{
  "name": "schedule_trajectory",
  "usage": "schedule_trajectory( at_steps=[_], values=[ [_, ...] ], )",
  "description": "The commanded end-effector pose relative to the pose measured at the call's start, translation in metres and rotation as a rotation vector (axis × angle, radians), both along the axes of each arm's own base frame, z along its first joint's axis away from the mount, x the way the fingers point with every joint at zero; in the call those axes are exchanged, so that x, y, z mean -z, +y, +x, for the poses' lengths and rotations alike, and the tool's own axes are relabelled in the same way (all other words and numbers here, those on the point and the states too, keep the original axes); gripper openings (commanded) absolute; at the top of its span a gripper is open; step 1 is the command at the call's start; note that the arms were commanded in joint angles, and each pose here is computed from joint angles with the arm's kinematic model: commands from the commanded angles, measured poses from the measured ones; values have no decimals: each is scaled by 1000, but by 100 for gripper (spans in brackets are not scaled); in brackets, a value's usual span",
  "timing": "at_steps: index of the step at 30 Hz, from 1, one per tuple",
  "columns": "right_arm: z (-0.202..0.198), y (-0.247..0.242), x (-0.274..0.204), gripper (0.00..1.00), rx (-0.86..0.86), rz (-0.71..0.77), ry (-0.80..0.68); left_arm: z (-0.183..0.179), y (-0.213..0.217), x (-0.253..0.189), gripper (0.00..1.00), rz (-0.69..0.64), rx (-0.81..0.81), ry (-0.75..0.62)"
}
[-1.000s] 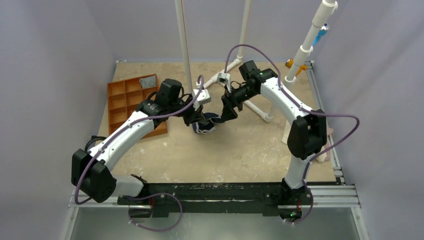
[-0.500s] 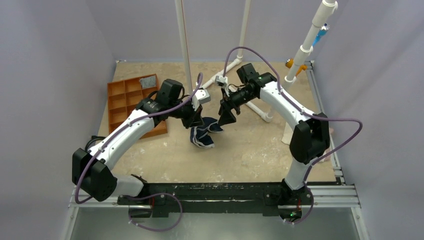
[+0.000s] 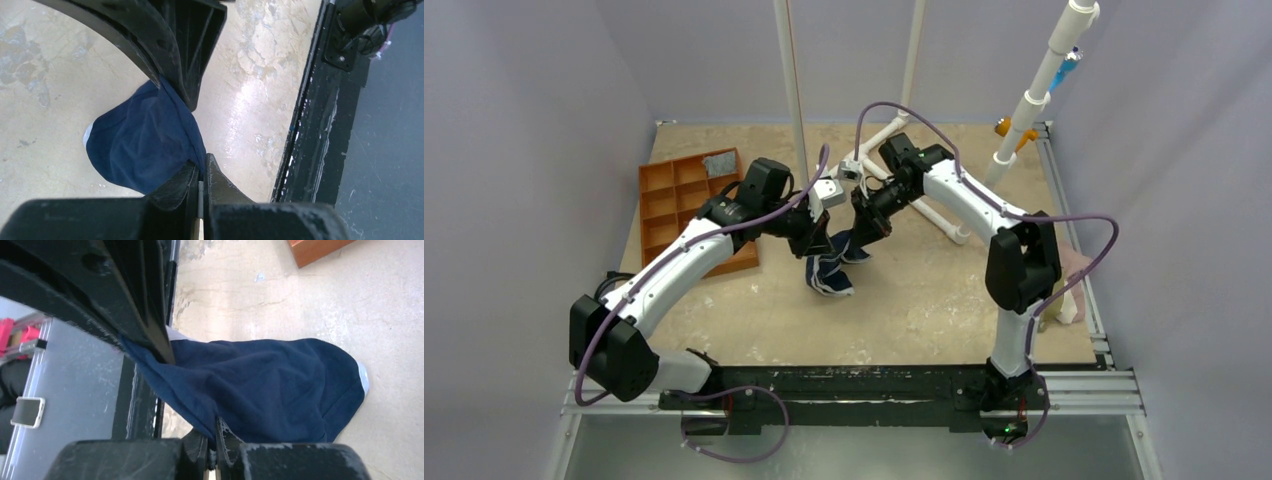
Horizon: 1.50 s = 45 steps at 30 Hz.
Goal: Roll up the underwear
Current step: Flatten out the underwear at the center of the board.
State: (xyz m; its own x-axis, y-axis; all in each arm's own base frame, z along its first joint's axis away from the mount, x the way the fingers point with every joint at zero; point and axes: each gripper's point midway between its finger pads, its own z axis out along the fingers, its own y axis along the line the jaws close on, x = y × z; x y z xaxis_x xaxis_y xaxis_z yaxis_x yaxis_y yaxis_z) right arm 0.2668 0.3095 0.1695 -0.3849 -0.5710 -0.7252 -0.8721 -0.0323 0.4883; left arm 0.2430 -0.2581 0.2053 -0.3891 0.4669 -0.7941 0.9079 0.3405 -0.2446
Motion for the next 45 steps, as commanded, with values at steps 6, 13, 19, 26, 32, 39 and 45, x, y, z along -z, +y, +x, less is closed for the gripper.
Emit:
schedule_trajectory(
  at_steps=[6,13,19,26,32,39,45],
  values=[
    [-42,-23,-93,0,-101,51,-304,-40,1,-64,0,-80,241,-115],
    [-82,-32,-136,0,-100,55,-439,-76,15,-112,0,-78,338,-188],
    [-109,-50,-130,1,-85,57,-447,-135,24,-101,0,-61,468,-198],
    [-114,-55,-117,0,-56,64,-458,-143,15,-88,0,-67,459,-208],
    [-45,-37,-59,0,109,-116,-426,-33,-14,-30,0,157,202,-286],
    [74,-46,28,8,346,-267,-312,123,-5,52,0,297,-180,-178],
    [135,-67,75,54,451,-314,-240,172,13,99,34,324,-350,-172]
  ],
)
